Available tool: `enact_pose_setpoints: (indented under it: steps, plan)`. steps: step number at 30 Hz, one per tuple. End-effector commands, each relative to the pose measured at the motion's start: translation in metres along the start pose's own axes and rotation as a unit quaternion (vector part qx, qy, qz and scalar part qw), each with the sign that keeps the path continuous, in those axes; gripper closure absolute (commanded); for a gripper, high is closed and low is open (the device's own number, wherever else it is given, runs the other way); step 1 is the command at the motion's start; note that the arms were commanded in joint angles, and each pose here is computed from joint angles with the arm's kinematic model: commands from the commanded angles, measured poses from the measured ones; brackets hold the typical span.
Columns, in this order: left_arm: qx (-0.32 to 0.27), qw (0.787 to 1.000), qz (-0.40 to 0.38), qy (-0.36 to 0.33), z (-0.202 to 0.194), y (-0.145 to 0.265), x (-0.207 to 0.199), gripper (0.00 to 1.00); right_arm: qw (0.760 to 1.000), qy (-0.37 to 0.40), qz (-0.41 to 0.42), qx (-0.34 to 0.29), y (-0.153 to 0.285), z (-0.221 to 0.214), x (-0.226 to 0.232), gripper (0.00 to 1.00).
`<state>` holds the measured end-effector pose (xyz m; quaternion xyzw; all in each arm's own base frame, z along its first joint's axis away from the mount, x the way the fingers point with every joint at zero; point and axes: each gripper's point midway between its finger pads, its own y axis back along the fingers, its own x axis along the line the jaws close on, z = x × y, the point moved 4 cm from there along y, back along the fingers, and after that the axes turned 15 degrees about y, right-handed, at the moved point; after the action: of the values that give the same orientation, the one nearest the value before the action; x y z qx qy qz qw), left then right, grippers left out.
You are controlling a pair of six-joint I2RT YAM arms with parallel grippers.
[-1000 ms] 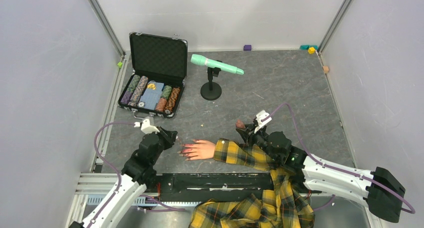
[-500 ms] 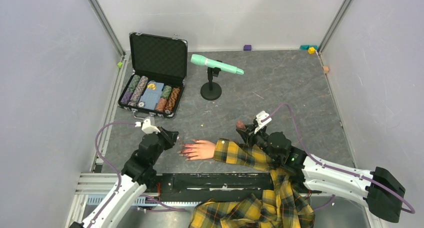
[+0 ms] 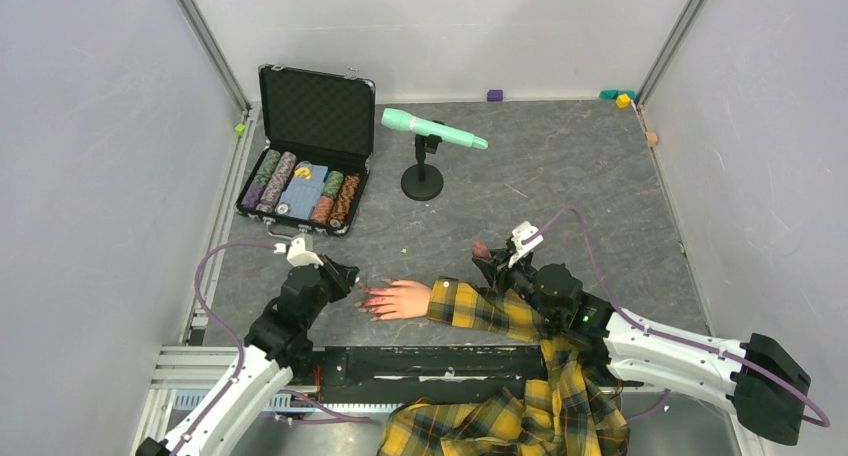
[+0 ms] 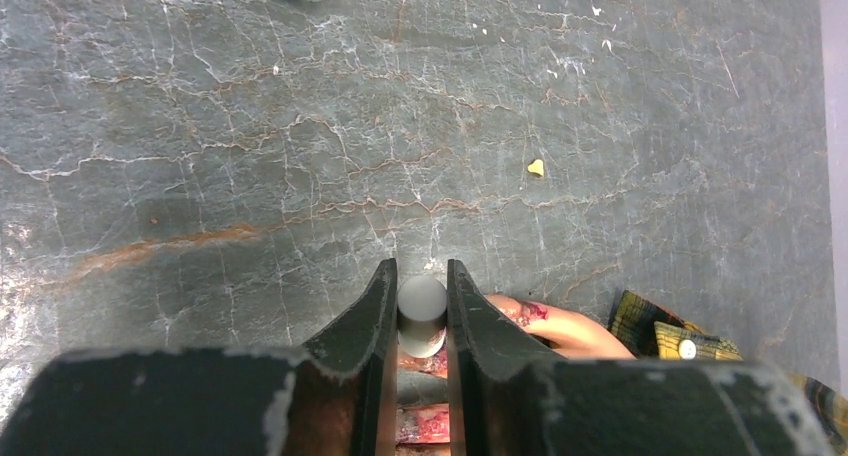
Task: Paint the nails
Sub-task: Paint the nail polish on the nail.
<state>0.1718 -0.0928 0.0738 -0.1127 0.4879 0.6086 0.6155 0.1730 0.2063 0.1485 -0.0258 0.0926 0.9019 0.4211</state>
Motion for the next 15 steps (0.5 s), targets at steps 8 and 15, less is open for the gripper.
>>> enact_pose_setpoints:
  steps: [8,15]
  plan:
    - [0.004,1.000,-0.008,-0.013,0.0005,-0.0032,-0.0050,0.98,0.999,-0.014,-0.009,-0.029,-0.0021,0.0136,-0.0016,1.00]
    - [0.008,1.000,-0.007,-0.016,-0.0001,-0.0046,-0.0059,0.98,0.999,-0.013,-0.009,-0.028,-0.0019,0.0128,-0.0016,1.00]
